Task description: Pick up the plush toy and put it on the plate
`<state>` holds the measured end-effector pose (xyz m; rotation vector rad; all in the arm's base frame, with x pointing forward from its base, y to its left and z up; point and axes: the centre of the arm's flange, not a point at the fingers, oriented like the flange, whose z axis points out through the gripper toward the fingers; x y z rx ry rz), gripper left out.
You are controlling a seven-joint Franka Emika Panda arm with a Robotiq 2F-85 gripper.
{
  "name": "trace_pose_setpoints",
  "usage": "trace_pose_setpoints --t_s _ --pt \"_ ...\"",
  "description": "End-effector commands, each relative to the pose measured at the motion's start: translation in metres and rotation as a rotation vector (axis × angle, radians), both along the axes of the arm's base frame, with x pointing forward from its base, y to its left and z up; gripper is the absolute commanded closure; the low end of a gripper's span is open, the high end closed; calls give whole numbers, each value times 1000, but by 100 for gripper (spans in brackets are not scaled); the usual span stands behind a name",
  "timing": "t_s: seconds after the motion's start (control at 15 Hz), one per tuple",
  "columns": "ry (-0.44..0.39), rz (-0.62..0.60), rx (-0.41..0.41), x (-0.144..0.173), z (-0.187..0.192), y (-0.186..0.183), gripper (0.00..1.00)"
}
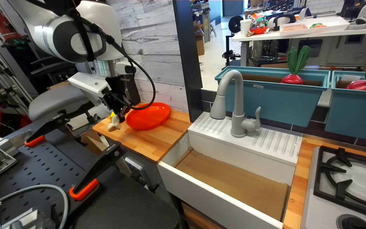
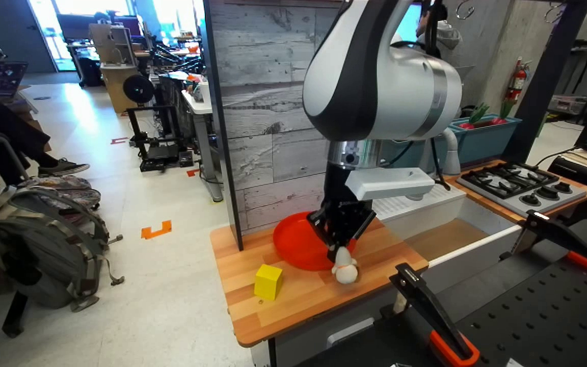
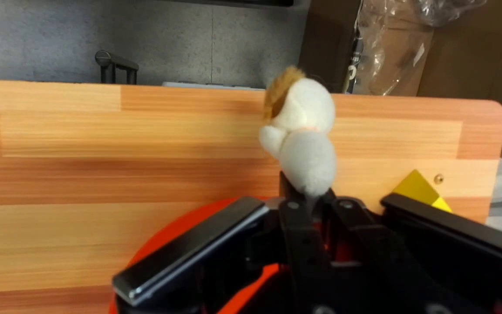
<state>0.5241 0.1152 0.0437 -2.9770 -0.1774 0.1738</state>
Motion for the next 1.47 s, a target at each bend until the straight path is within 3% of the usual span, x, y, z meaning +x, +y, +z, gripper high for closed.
trace_pose_setpoints --t_s 0.0,0.47,1.07,1.13,1.2,1.4 --pt "-11 73 -50 -1 -19 24 98" --pt "-15 163 -92 2 -43 52 98" --pt "-58 177 -80 16 -43 67 98" --pt "-55 173 -81 18 -43 67 66" --pt "-55 171 -81 19 -43 67 65" --pt "-53 169 -79 18 -43 65 43"
